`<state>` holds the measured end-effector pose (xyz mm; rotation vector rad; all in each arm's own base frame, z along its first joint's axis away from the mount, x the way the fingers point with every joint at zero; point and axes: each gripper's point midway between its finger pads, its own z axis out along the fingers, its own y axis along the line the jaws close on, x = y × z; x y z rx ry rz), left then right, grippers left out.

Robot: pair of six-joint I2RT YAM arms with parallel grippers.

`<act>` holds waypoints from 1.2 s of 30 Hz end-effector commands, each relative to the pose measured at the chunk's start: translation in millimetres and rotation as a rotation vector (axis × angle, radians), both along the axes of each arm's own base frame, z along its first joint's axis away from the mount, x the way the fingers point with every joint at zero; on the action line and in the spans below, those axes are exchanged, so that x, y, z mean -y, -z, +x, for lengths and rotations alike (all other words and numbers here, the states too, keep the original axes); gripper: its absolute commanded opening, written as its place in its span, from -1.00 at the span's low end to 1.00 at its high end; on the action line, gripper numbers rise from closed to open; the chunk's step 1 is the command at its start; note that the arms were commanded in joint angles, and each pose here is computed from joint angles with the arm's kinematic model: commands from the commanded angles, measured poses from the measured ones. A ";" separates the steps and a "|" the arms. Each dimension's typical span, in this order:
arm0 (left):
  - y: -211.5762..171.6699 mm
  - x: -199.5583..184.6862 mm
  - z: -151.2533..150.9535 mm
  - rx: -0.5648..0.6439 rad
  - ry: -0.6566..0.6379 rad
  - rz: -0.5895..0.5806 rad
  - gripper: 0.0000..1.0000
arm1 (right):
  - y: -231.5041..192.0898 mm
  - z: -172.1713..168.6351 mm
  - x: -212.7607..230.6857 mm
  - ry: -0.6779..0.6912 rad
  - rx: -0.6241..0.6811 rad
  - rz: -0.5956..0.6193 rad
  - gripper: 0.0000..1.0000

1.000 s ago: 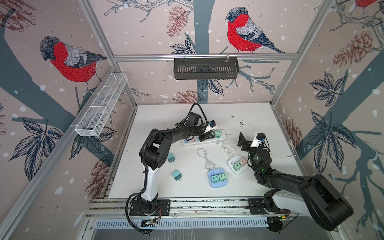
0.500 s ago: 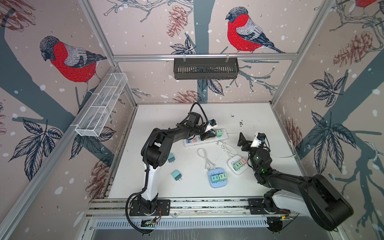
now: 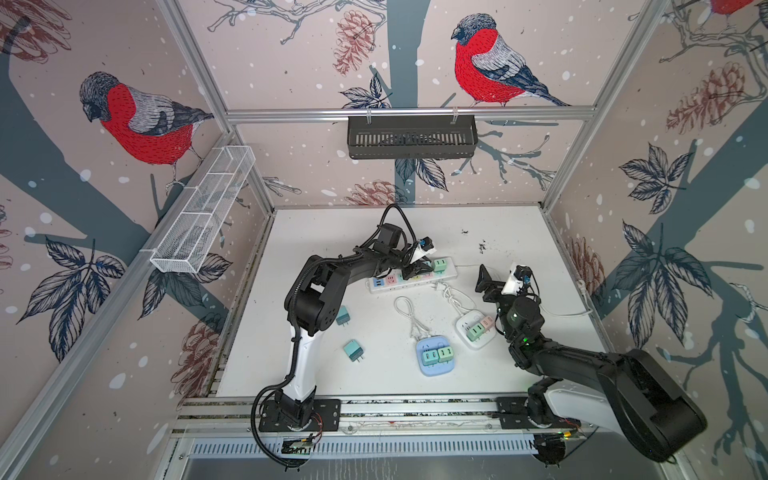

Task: Insert the plug
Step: 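Press the teal adapter down into the power strip socket with the left gripper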

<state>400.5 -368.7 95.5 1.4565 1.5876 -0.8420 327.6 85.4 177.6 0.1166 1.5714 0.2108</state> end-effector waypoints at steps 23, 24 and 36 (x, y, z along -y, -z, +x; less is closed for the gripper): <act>-0.2 14.3 12.3 0.005 -0.016 -0.010 -1.00 | -5.8 -0.5 0.4 -0.003 0.021 0.015 0.89; 0.9 14.2 13.6 0.004 -0.025 -0.003 -1.00 | -5.8 -0.5 0.1 -0.004 0.021 0.016 0.89; 18.9 14.2 4.9 -0.053 -0.067 0.073 -1.00 | -5.8 -0.9 0.9 -0.003 0.022 0.019 0.89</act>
